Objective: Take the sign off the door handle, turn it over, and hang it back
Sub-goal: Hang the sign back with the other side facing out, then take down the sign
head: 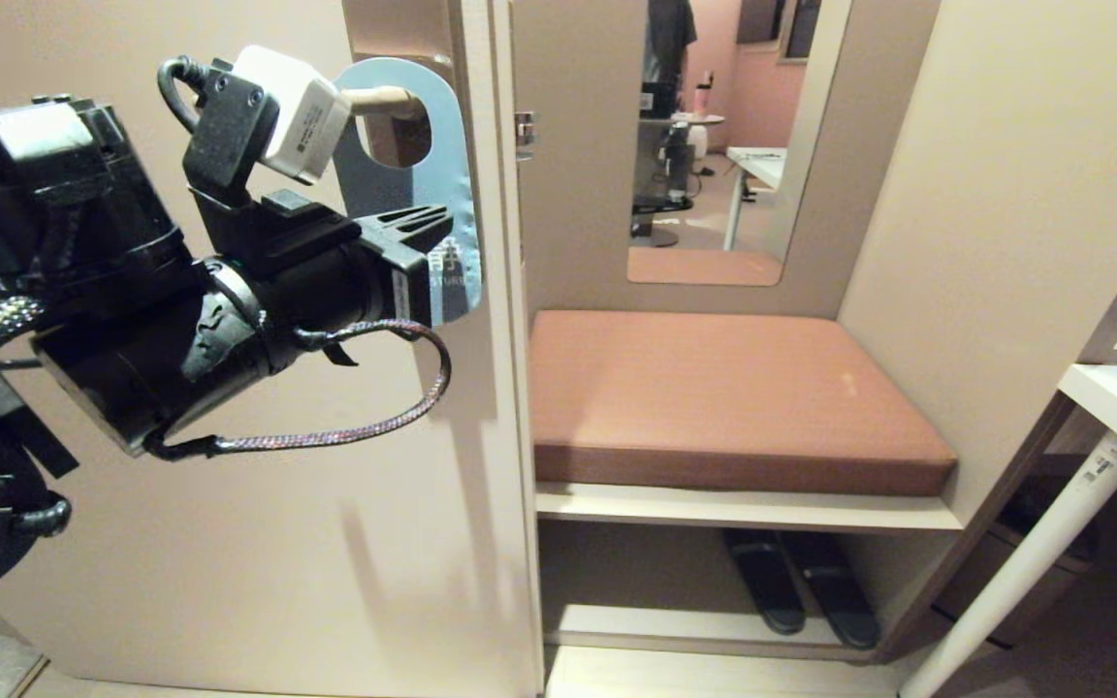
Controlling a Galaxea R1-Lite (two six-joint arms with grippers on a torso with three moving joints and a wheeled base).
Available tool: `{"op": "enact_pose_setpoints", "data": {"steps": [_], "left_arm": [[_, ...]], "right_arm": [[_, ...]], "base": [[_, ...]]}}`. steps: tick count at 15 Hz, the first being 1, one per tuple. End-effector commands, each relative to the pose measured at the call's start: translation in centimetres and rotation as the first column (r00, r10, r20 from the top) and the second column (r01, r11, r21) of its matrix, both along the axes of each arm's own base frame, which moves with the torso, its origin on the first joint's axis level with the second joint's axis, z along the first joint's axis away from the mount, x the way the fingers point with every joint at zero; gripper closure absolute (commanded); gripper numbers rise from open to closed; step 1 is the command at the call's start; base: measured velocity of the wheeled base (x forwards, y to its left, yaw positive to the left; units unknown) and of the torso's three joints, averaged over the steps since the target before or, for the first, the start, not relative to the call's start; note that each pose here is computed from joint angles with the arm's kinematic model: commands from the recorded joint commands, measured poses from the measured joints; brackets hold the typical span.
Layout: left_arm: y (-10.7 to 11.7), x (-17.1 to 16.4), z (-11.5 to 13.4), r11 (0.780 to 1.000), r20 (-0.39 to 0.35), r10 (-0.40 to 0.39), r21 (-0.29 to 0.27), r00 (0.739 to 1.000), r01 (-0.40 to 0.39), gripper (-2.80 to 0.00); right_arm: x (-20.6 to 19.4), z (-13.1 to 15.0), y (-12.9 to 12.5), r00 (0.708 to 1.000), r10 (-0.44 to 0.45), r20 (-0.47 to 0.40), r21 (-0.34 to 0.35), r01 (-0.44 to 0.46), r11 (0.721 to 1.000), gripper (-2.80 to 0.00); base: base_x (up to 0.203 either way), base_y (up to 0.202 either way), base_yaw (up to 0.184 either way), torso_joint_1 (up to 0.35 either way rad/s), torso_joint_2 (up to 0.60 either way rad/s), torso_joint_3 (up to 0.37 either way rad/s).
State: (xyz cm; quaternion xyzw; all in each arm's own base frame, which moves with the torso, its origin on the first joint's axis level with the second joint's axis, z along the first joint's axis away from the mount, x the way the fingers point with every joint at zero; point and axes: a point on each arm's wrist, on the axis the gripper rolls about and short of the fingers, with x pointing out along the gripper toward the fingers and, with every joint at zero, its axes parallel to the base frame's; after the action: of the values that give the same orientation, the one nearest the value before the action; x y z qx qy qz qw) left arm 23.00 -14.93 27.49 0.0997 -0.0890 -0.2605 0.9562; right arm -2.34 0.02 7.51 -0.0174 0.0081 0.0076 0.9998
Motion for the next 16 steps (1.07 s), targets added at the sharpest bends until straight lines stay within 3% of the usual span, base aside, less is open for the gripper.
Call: {"op": "enact_pose_setpoints", "data": {"steps": [1, 5, 8, 13, 16], "left_arm": [[0.9, -1.5, 0.2, 1.0, 0.012, -0.001, -0.004, 1.0, 0.002, 0.0], [2.9, -4.5, 0.4, 0.999, 0.037, 0.025, -0.021, 0.999, -0.024, 0.0], [5.1, -6.5, -0.7, 0.996, 0.034, 0.088, -0.005, 0.996, -0.088, 0.0], [8.7, -5.8, -1.5, 0.963, 0.018, 0.268, 0.002, 0.963, -0.268, 0.0], [9.2, -5.9, -2.0, 0.957, 0.001, 0.29, 0.001, 0.957, -0.29, 0.0]], "right_arm": [[0.0, 0.0, 0.0, 1.0, 0.0, 0.0, 0.0, 0.0, 1.0, 0.0], [0.0, 0.0, 0.0, 1.0, 0.0, 0.0, 0.0, 0.0, 1.0, 0.0], [0.0, 0.0, 0.0, 1.0, 0.0, 0.0, 0.0, 0.0, 1.0, 0.0], [0.0, 0.0, 0.0, 1.0, 0.0, 0.0, 0.0, 0.0, 1.0, 0.0], [0.0, 0.0, 0.0, 1.0, 0.0, 0.0, 0.0, 0.0, 1.0, 0.0]], "base": [[0.0, 0.0, 0.0, 0.0, 0.0, 0.0], [0.0, 0.0, 0.0, 0.0, 0.0, 0.0], [0.0, 0.0, 0.0, 0.0, 0.0, 0.0], [0.0, 0.0, 0.0, 0.0, 0.0, 0.0], [0.0, 0.0, 0.0, 0.0, 0.0, 0.0]]}}
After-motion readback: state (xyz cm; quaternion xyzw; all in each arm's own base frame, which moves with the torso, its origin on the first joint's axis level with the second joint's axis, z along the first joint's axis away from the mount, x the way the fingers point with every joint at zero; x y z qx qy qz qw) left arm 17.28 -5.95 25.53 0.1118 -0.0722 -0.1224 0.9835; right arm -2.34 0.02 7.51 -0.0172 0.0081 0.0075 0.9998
